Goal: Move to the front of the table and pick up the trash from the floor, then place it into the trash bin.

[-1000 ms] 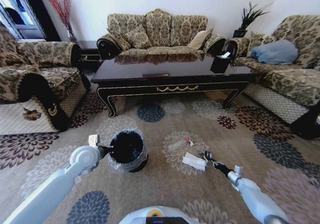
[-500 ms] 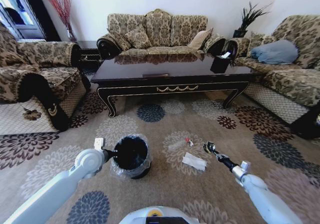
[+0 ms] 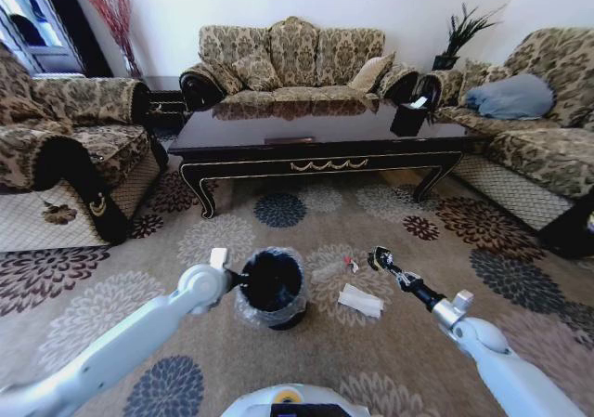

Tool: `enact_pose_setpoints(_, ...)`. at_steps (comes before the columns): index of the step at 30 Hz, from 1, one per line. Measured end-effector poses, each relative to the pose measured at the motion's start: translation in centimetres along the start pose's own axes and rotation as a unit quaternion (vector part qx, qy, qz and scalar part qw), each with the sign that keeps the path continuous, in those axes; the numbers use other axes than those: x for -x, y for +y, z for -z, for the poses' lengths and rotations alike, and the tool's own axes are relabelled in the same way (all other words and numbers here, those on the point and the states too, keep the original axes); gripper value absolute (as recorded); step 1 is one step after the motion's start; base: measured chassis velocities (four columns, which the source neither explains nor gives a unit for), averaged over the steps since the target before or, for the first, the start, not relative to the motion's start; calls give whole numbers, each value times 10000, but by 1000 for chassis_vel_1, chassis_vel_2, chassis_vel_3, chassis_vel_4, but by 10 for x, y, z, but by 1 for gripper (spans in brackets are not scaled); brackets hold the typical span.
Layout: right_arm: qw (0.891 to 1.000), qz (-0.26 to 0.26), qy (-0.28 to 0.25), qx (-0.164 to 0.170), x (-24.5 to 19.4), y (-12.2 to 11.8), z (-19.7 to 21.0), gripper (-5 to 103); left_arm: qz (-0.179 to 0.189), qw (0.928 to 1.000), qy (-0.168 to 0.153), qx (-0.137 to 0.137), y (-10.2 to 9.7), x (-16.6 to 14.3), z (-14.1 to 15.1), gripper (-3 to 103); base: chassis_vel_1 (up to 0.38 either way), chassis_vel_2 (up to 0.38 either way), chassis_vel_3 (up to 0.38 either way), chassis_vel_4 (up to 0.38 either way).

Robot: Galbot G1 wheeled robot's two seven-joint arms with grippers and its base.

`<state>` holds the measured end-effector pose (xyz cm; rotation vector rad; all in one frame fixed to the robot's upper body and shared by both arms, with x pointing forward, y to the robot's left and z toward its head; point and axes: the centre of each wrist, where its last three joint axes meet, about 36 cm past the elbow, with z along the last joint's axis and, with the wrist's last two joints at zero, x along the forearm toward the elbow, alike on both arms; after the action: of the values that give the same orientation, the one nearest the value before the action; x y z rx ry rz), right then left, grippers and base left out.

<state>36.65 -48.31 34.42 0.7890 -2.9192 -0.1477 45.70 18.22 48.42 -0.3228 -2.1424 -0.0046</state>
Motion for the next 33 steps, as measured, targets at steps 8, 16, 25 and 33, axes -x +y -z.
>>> enact_pose_setpoints(8, 9955, 804, -328, -379, 14, 68, 36, 1, -377, 9990, 86, 242, -46, 17, 17, 0, 0, 0, 0, 0)
enact_pose_setpoints(16, 9895, 1226, -366, -667, 20, 104, 48, 1, -421, 9982, 111, 424, -73, 19, 33, 0, 0, 0, 0, 0)
enact_pose_setpoints(25, 9832, 1536, -188, -970, 19, 125, 37, 1, -440, 9973, 202, 558, -86, 21, 29, 0, 0, 0, 0, 0)
enact_pose_setpoints(33, 9828, 1543, -140, -1005, 19, 127, 33, 1, -463, 9969, 274, 581, -84, 18, 17, 0, 0, 0, 0, 0)
